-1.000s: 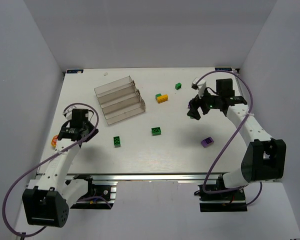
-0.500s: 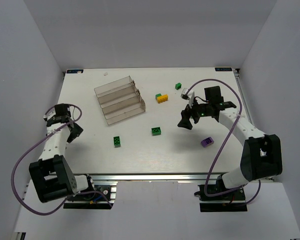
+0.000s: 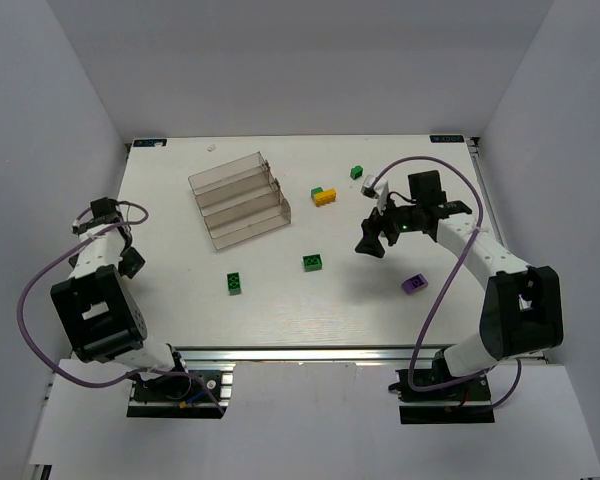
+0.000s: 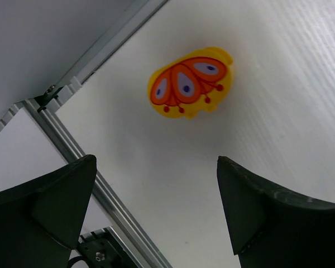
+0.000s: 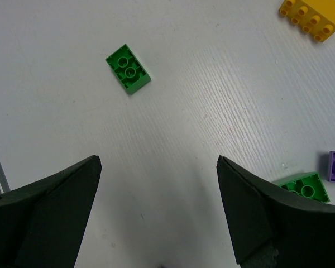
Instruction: Sort the legos into containers by color
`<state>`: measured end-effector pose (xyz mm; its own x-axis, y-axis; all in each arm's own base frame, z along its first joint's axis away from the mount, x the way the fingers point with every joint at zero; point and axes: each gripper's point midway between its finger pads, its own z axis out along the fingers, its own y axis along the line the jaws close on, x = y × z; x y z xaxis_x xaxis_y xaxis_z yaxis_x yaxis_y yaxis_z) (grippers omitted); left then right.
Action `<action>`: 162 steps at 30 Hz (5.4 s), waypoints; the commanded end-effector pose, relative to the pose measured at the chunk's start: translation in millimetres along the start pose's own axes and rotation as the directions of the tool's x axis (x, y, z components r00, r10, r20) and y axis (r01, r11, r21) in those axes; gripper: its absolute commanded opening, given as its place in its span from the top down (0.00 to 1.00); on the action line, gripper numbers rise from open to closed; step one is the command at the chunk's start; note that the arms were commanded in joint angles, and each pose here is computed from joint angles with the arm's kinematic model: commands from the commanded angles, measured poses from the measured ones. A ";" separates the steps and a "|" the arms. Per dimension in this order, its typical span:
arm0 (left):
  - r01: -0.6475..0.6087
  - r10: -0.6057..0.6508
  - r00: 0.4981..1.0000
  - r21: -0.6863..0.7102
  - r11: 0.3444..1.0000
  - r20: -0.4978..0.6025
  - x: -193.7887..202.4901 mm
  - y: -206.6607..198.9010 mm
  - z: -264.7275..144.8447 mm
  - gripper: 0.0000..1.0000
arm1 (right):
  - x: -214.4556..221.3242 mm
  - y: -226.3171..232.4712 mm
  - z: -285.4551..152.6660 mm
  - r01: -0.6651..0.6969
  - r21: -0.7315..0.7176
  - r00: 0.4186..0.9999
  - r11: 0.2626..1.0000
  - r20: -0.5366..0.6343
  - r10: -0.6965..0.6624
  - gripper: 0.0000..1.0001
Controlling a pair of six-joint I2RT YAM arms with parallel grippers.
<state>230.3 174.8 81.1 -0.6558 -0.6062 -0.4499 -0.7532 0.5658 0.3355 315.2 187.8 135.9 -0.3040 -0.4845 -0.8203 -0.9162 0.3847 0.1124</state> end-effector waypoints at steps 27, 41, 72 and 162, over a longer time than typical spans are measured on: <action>-0.147 0.152 0.988 0.127 0.981 -0.027 -6.3 -36.5 79.7 0.15 | -32.2 -23.1 -9.5 0.014 0.013 0.997 1.000 -0.076 -0.013 0.11; -0.131 0.154 0.987 0.291 0.948 -0.055 16.0 -56.9 54.5 0.53 | -31.0 -24.0 -6.3 0.014 0.017 0.998 1.000 -0.061 -0.013 0.11; -0.062 0.019 0.998 0.974 0.219 0.060 -58.1 -252.1 -168.6 0.77 | -23.9 -14.5 -7.1 0.002 0.029 1.000 1.000 -0.024 -0.002 0.11; -0.132 -0.095 0.986 0.988 0.080 0.140 28.2 -171.6 -301.5 0.28 | 14.0 -146.5 168.5 0.676 -0.340 0.665 0.654 -0.101 -0.740 0.83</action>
<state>319.9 -96.9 234.1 -0.5825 -0.5713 -0.5782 -0.0055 0.7141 -0.7000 520.0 268.4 37.2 0.4865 -0.6701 -0.5606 -0.8654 -0.2814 -0.4146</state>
